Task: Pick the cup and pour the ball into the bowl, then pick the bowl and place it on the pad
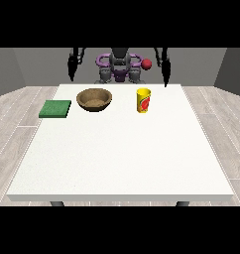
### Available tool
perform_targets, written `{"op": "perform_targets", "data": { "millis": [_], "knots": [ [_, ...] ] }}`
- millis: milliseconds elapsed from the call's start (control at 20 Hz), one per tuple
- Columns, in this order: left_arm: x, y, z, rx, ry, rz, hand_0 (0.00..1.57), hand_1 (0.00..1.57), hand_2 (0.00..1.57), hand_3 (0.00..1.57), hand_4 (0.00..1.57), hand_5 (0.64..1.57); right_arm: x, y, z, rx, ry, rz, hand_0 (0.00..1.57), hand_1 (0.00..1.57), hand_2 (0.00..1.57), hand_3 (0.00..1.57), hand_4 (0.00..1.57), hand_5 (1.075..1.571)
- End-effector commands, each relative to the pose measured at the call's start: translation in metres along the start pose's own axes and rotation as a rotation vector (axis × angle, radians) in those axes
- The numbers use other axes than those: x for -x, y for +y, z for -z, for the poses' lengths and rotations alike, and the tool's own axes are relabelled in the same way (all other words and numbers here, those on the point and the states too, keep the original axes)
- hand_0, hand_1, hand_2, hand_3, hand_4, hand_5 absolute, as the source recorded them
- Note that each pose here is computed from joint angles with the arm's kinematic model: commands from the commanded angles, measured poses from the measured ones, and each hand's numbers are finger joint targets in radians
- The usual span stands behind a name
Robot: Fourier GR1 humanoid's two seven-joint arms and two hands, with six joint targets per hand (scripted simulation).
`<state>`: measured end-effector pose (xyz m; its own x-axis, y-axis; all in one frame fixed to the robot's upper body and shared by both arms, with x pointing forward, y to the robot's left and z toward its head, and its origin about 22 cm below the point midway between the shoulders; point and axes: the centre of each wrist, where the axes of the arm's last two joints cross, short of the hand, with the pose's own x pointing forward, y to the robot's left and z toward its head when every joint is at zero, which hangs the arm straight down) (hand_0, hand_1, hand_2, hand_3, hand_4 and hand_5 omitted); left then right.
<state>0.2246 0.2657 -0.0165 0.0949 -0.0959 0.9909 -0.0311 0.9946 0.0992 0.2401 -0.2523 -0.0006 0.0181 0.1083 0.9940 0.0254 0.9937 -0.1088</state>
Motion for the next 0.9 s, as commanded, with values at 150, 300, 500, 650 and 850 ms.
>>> {"op": "perform_targets", "data": {
  "millis": [150, 300, 500, 650, 850],
  "knots": [
    [-0.024, 0.013, -0.001, -0.010, -0.029, 0.039, 0.00, 0.00, 0.00, 0.00, 0.00, 1.535, -0.027, -0.010, 0.002, -0.006, -0.036, -0.023, 0.00, 0.00, 0.00, 0.00, 0.62, 1.559],
    [-0.051, -0.057, 0.001, 0.089, -0.006, -0.184, 0.00, 0.00, 0.00, 0.00, 0.00, 1.535, -0.022, -0.018, -0.003, 0.008, 0.036, 0.098, 0.00, 0.00, 0.00, 0.00, 0.62, 1.559],
    [-0.076, -0.095, -0.018, 0.107, 0.080, -0.220, 0.00, 0.00, 0.00, 0.00, 0.00, 1.532, -0.036, -0.040, 0.000, 0.049, 0.088, 0.127, 0.00, 0.00, 0.00, 0.00, 0.59, 1.562],
    [-0.102, -0.081, -0.022, 0.060, 0.026, -0.219, 0.00, 0.00, 0.00, 0.00, 0.00, 1.536, -0.044, -0.047, -0.014, 0.036, 0.088, 0.121, 0.00, 0.00, 0.00, 0.00, 0.55, 1.563],
    [-0.106, -0.082, -0.022, 0.062, -0.112, -0.208, 0.00, 0.00, 0.00, 0.00, 0.00, 1.529, -0.051, -0.046, -0.015, 0.036, -0.044, 0.140, 0.00, 0.00, 0.00, 0.00, 0.52, 1.561]
  ]
}}
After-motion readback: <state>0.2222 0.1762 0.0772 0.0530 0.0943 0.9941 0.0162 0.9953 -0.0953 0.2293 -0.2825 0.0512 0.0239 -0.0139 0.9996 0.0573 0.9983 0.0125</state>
